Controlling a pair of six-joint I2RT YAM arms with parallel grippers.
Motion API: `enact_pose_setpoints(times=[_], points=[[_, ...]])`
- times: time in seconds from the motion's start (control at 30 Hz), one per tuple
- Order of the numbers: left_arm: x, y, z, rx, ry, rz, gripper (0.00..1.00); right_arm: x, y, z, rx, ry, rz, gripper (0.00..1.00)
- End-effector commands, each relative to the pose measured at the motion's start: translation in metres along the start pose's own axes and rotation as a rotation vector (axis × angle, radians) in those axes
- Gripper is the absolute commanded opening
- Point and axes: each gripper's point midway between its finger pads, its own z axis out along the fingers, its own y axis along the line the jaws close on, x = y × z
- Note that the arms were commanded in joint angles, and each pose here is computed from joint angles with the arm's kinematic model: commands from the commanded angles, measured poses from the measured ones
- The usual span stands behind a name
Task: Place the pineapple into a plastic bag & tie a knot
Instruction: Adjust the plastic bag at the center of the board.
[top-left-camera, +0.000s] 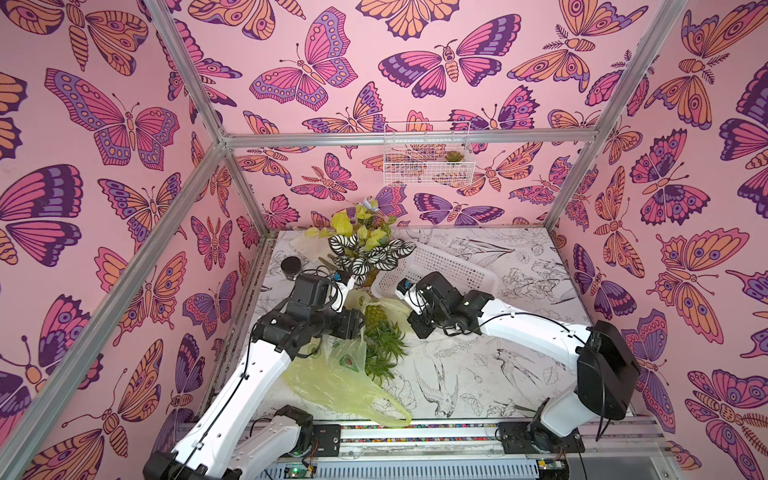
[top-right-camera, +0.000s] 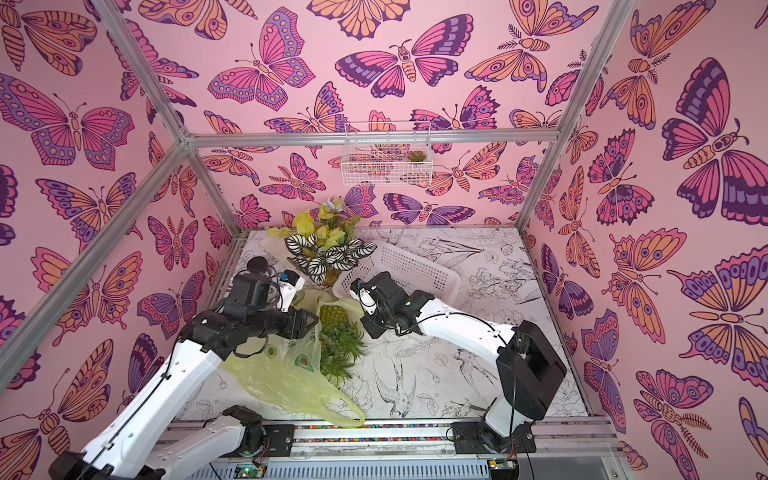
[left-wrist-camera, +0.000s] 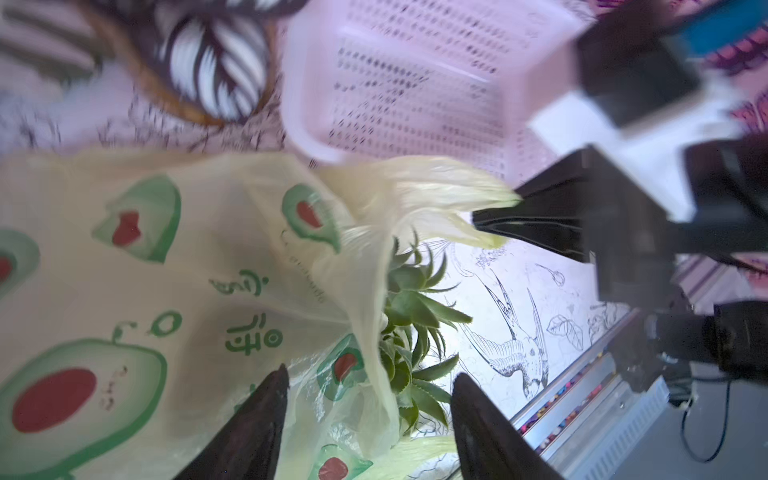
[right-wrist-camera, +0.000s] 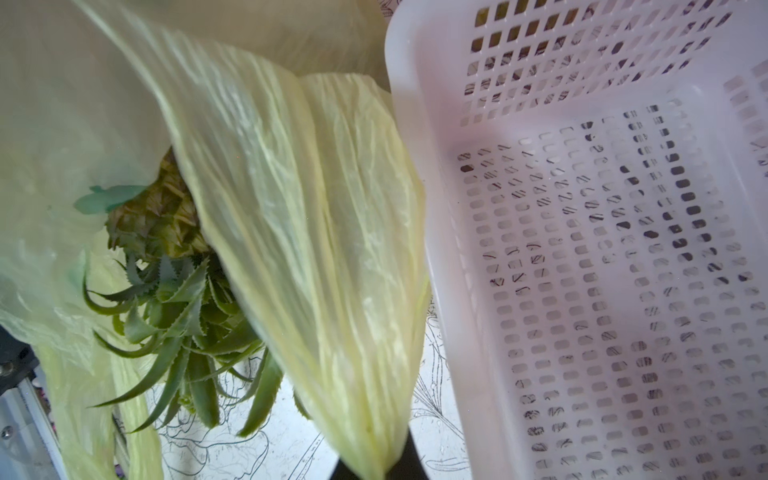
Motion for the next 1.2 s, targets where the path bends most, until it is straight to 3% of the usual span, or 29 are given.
enact_pose_setpoints(times=[0.0,0.07,0.2,0.43,0.63,0.87,1.17], points=[[-0.002,-0.065,-0.021,0.248,-0.094,0.439,0.66,-0.007,0.008,-0.012,-0.039,-0.003,0.025,0.0],[0.024,-0.098,-0.022,0.4,-0.081,0.594,0.66,-0.008,0.007,-0.012,-0.042,0.0,0.031,0.0],[0.08,-0.135,-0.01,0.594,0.029,0.787,0.66,-0.008,0.005,-0.014,-0.037,0.007,0.035,0.0],[0.154,-0.148,0.019,0.729,0.231,1.004,0.67,-0.003,0.001,-0.023,-0.017,0.004,0.053,0.0],[0.188,-0.137,0.044,0.75,0.331,1.145,0.67,0.002,0.001,-0.025,-0.014,0.011,0.067,0.0],[0.209,-0.134,0.068,0.785,0.411,1.22,0.67,0.004,-0.001,-0.028,-0.004,0.01,0.078,0.0],[0.222,-0.122,0.118,0.681,0.503,1.284,0.63,0.006,-0.001,-0.027,-0.007,0.018,0.086,0.0]])
